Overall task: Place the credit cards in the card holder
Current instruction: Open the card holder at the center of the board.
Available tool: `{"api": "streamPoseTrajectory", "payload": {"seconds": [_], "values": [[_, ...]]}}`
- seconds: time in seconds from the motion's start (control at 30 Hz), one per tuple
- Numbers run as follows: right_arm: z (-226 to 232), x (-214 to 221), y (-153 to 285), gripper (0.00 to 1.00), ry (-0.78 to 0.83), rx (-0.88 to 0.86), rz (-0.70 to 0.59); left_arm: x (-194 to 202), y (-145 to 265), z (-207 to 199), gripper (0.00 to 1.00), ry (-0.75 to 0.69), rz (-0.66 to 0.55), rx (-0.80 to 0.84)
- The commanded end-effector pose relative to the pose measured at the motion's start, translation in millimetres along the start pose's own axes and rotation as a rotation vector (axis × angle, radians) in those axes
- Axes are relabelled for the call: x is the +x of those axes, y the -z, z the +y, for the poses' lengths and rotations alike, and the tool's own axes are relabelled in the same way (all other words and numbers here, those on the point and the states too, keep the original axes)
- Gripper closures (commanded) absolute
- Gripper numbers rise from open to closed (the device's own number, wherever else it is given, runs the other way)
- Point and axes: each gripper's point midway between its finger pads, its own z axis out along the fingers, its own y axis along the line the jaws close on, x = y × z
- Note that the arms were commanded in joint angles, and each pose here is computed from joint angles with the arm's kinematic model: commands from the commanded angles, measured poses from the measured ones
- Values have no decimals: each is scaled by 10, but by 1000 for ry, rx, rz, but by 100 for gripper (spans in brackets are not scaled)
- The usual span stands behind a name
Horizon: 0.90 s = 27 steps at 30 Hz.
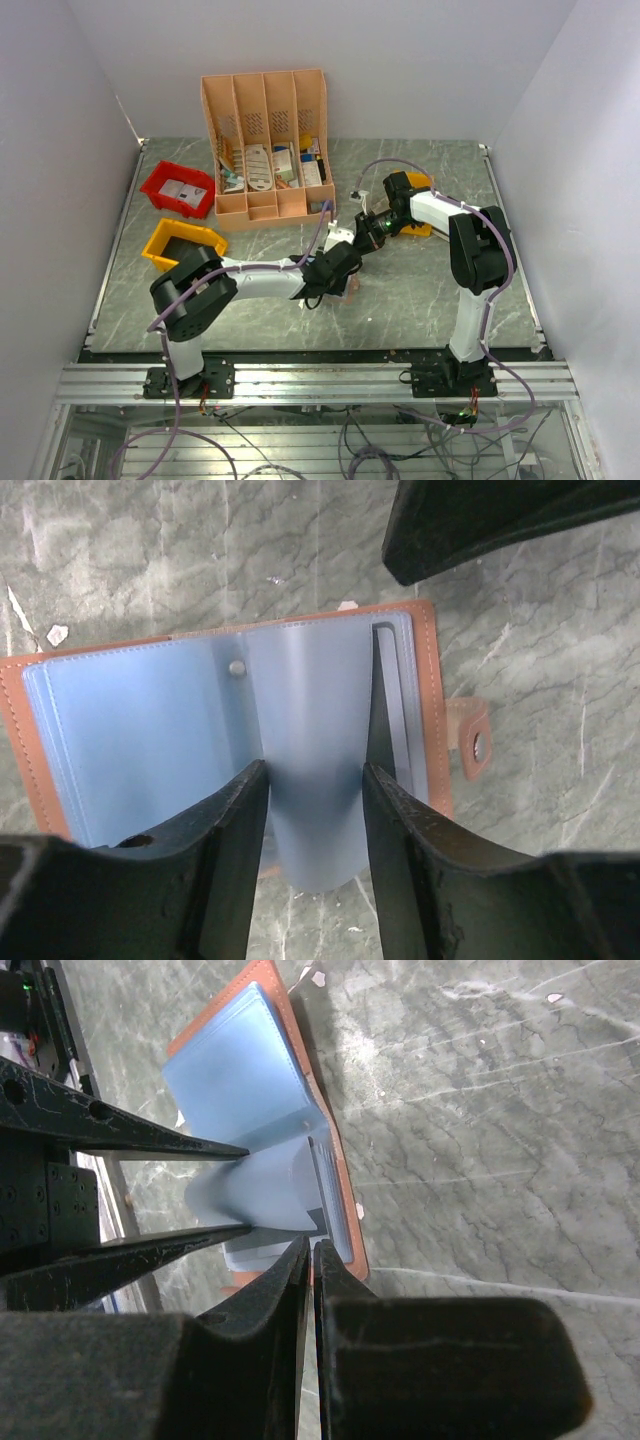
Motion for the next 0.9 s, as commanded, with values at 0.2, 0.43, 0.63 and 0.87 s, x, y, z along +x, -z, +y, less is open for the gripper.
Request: {"api": "streamPoseTrajectory", "payload": {"seconds": [0.2, 0.43, 0.63, 0.87], "values": [[148, -67, 51, 91, 43, -38, -27, 50, 53, 22, 61, 128, 1, 115], [100, 29, -134, 89, 34, 9, 32, -114, 173, 19, 61, 303, -65, 289], [35, 96, -283, 91, 11, 64, 74, -198, 276, 19, 59, 397, -120, 392], [87, 72, -442, 91, 17, 52, 87, -225, 310, 13, 58, 455, -144, 466]]}}
